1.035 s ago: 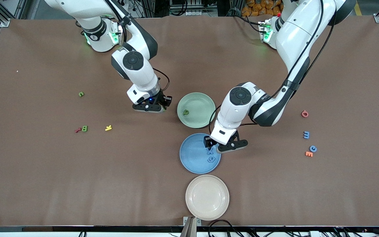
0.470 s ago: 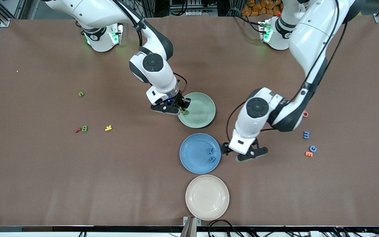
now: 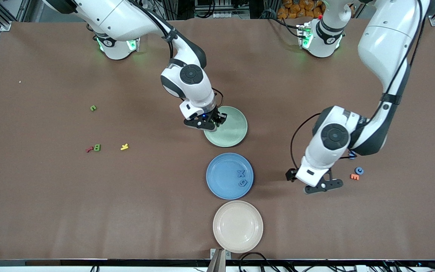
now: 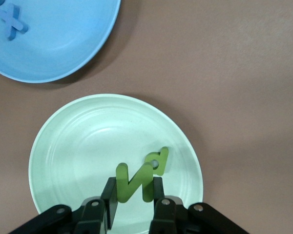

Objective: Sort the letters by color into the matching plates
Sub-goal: 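Release green n on green plate with the right gripper while the left gripper withdraws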

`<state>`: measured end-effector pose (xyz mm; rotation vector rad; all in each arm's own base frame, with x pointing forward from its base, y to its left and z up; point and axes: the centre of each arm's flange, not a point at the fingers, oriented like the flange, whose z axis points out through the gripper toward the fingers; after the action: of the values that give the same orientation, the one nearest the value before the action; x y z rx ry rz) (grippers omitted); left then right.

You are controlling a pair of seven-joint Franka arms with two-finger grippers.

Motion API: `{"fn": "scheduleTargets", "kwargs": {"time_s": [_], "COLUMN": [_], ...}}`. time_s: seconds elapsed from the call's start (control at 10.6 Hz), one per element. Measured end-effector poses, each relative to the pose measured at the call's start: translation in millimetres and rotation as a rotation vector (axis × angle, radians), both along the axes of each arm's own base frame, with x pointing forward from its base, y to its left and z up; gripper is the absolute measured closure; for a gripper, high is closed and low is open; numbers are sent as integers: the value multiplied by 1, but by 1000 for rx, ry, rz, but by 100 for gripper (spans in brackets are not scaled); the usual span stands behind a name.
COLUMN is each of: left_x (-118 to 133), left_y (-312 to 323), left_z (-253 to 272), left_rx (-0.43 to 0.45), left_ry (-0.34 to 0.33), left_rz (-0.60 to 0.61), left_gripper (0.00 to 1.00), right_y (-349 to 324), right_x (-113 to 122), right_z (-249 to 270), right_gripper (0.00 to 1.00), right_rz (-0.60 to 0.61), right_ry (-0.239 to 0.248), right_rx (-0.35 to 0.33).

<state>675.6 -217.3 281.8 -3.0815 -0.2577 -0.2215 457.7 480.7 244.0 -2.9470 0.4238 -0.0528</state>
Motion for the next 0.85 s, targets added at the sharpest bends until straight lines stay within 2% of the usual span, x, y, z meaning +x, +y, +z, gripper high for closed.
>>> {"fn": "scheduleTargets", "kwargs": {"time_s": [0.28, 0.56, 0.85], "left_x": [4, -5, -14], "left_y": [81, 170, 220], "left_z": [-4, -11, -25], "left_rx": [-20, -35, -33], "left_ry": [51, 97, 138], "left_rz": [-84, -183, -207], "left_gripper": [0, 0, 0], "right_y": [5, 5, 5], "right_x": [-1, -1, 0], "right_z": [-15, -24, -25], "right_gripper": [67, 67, 66], "right_rz": [-13, -12, -19], "right_ry": [-19, -19, -18], "right_rx": [-28, -39, -38]}}
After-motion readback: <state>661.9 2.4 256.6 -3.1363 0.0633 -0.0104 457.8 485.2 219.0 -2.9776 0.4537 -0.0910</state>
